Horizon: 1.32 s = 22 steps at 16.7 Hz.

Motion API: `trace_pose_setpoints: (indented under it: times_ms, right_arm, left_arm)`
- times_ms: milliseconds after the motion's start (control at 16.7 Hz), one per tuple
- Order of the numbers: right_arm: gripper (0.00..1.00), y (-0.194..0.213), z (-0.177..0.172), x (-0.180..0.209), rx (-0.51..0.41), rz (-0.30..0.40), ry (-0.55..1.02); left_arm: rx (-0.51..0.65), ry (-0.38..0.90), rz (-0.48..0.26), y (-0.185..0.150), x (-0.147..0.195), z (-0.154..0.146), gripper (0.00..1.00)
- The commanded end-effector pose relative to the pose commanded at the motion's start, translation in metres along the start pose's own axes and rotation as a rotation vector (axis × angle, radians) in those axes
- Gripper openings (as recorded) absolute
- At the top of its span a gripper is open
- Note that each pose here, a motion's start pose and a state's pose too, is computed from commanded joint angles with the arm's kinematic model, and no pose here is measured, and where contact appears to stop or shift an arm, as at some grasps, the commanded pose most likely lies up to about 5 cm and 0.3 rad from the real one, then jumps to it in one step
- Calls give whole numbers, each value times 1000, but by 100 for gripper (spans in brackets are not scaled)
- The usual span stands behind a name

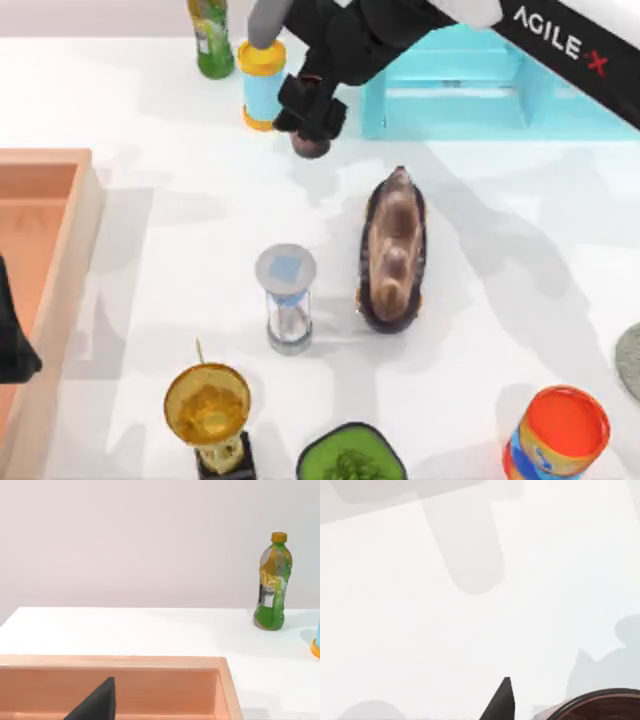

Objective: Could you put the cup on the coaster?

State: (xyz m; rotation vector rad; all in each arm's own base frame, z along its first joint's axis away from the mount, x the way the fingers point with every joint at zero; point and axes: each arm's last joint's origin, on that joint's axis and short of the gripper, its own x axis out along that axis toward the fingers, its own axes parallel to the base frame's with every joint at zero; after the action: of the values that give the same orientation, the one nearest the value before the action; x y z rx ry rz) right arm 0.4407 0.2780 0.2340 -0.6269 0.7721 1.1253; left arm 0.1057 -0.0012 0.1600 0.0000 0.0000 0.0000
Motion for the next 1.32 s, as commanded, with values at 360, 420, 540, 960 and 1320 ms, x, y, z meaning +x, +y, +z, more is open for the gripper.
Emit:
trace_pose_setpoints:
  times_ms: [360, 420, 540, 960, 1320]
  right_arm:
    - [0, 43, -89, -117, 323, -197, 94]
    - [0, 54, -112, -130, 389, -234, 107]
    - [0, 80, -160, -150, 524, -312, 121]
    - [0, 152, -279, -175, 939, -613, 32]
    - [0, 164, -302, -175, 1049, -707, -22]
  left_arm:
    - [0, 0, 0, 0, 0, 0, 100]
    - [0, 0, 0, 0, 0, 0, 100]
    - [0, 0, 0, 0, 0, 0, 100]
    - [0, 0, 0, 0, 0, 0, 100]
    - [0, 0, 0, 0, 0, 0, 100]
